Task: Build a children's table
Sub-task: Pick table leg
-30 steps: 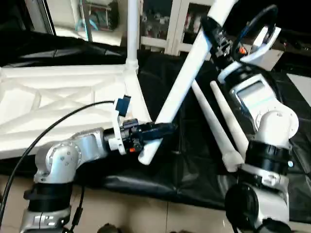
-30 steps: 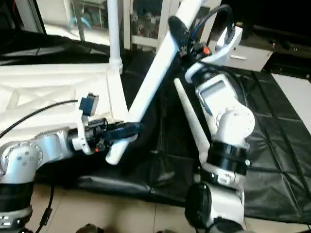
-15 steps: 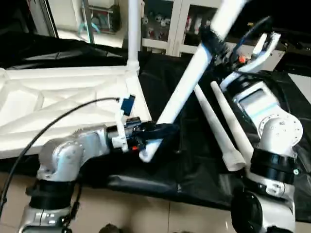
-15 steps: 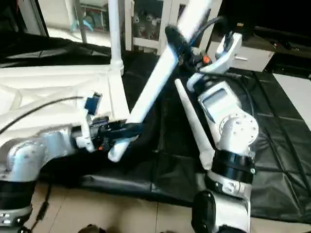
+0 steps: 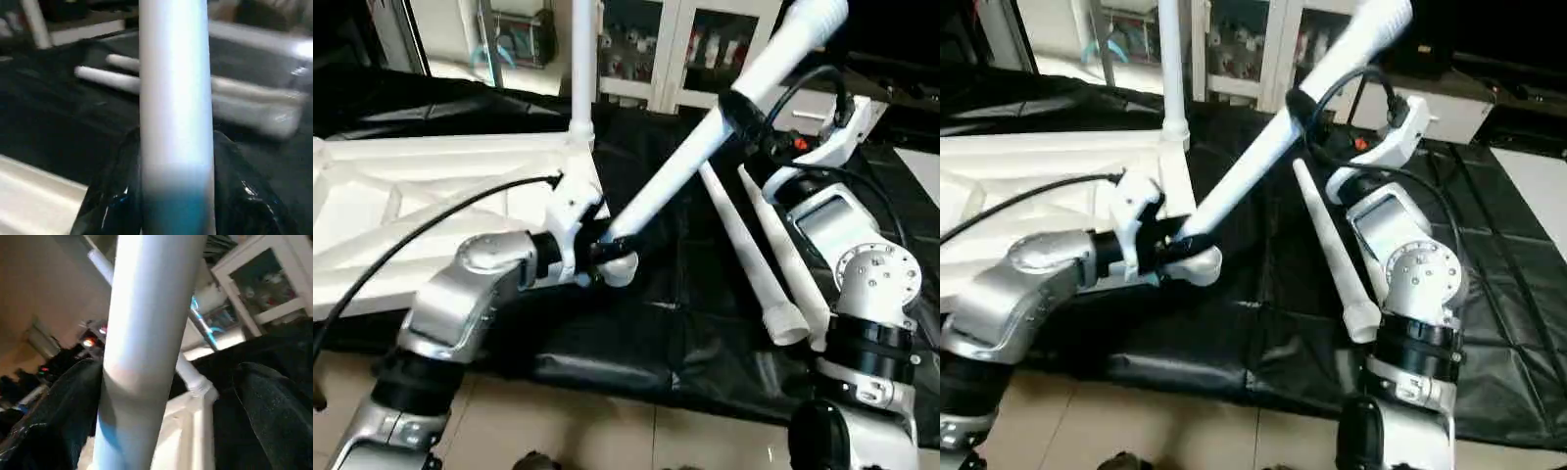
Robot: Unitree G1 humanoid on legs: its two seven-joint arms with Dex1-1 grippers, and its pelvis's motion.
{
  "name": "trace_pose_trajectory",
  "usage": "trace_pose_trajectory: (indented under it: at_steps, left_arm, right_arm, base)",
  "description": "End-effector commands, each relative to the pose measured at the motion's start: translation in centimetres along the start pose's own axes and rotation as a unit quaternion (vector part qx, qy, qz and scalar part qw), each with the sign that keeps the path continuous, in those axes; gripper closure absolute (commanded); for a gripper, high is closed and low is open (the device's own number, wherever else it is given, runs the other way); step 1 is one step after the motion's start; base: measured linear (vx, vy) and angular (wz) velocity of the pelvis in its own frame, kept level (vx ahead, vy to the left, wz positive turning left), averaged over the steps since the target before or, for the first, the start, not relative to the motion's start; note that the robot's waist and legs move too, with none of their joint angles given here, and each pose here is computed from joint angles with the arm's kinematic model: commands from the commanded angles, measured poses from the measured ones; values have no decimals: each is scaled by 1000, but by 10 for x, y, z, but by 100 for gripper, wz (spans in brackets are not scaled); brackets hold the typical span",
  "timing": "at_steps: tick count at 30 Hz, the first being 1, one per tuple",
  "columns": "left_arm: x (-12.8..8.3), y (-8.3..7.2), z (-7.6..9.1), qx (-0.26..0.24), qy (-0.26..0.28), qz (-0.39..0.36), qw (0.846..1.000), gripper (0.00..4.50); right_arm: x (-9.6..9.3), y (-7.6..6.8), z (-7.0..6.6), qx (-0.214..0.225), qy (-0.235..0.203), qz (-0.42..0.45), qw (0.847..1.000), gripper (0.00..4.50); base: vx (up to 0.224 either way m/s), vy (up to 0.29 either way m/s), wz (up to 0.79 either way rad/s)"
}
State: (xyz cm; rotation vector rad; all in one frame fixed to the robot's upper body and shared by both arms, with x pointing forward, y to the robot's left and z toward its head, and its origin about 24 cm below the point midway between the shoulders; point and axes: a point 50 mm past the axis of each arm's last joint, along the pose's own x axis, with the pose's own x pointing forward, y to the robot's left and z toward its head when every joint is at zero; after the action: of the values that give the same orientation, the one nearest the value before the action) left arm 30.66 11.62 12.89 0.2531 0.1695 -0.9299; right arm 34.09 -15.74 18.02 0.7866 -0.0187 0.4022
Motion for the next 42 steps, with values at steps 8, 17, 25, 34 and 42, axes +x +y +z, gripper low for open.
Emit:
trace_pose_trajectory:
  at_steps: [8, 17, 25, 34, 42]
  left_arm:
    - [-4, 24, 7, 107, 7, 117, 987, 302]
    - [-12, 37, 7, 195, 29, 169, 966, 302]
    - [-23, 50, 0, 320, 98, 172, 927, 302]
    - [-29, 62, 3, 388, 125, 177, 896, 302]
    - [-29, 68, 6, 436, 133, 183, 871, 302]
  right_arm:
    - [-19, -13, -1, -69, 43, -7, 997, 0]
    - [-38, -22, -14, -156, 96, -16, 983, 0]
    - [-30, 2, 21, -473, 17, 15, 881, 0]
    - [-22, 21, 17, -701, 48, 104, 704, 0]
    - [-4, 6, 1, -786, 86, 99, 604, 0]
  base:
    - [0, 0, 0]
    - [0, 0, 0]
    - [0, 0, 0]
    - [0, 0, 0]
    - [0, 0, 0]
